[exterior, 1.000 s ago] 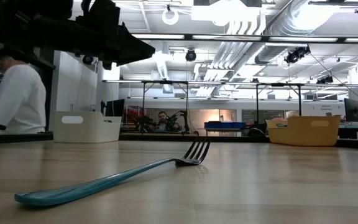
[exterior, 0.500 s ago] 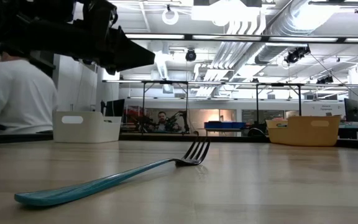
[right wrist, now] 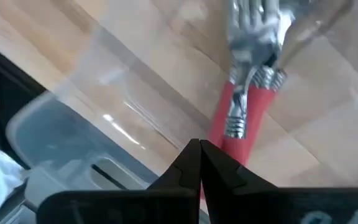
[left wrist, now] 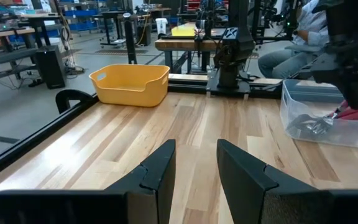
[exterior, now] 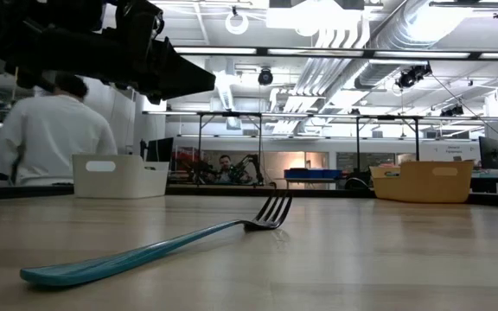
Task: Sort silverware by color (type)
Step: Put the light red fork into the transparent bin
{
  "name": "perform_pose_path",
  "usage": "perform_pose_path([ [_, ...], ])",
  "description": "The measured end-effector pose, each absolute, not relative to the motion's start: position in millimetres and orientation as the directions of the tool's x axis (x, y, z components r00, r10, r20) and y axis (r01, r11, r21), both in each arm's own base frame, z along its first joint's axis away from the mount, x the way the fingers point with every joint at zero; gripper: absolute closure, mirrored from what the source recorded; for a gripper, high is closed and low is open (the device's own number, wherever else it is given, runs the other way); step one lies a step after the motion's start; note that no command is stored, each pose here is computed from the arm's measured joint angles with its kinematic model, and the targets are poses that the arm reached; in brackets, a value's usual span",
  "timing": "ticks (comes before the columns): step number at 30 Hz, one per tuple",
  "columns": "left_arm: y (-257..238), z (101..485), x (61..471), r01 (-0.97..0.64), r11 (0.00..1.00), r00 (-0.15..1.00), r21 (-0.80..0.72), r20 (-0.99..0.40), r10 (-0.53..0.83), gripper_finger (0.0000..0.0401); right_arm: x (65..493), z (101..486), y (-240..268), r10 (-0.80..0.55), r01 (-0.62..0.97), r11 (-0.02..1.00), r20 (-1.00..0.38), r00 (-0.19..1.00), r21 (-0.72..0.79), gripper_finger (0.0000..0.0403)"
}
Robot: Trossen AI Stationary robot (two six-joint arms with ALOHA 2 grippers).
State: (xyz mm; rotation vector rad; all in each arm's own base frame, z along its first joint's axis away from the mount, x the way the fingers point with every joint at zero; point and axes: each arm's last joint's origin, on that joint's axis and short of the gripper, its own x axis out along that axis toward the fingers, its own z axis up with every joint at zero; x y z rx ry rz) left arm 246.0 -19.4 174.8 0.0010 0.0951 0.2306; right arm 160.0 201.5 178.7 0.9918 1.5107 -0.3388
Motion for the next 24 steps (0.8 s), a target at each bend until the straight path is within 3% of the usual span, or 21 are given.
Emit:
perform_pose_path([
  [6, -19.4, 174.8, 246.0, -0.228, 0.973, 0.969, 0.012, -0.094, 0.229, 0.0291, 167.0, 200.0, 207.4, 0.363, 0.733, 0.578, -0.918, 0.163, 0.359, 0.0387],
  [11, -19.4, 174.8, 246.0, -0.228, 0.973, 0.969, 0.021, -0.094, 0.229, 0.0291, 164.5, 210.5, 203.1, 0.279, 0.758, 0.592, -0.952, 0.127, 0.274, 0.0334],
  [17, -19.3, 174.8, 246.0, -0.228, 0.973, 0.969, 0.021, -0.094, 0.229, 0.0291, 164.1, 194.0, 202.3, 0.266, 0.768, 0.600, -0.962, 0.070, 0.221, 0.0281],
  [24, -19.3, 174.7, 246.0, -0.228, 0.973, 0.969, 0.021, -0.095, 0.229, 0.0291, 166.0, 183.1, 202.8, 0.310, 0.767, 0.593, -0.949, 0.063, 0.245, 0.0293],
])
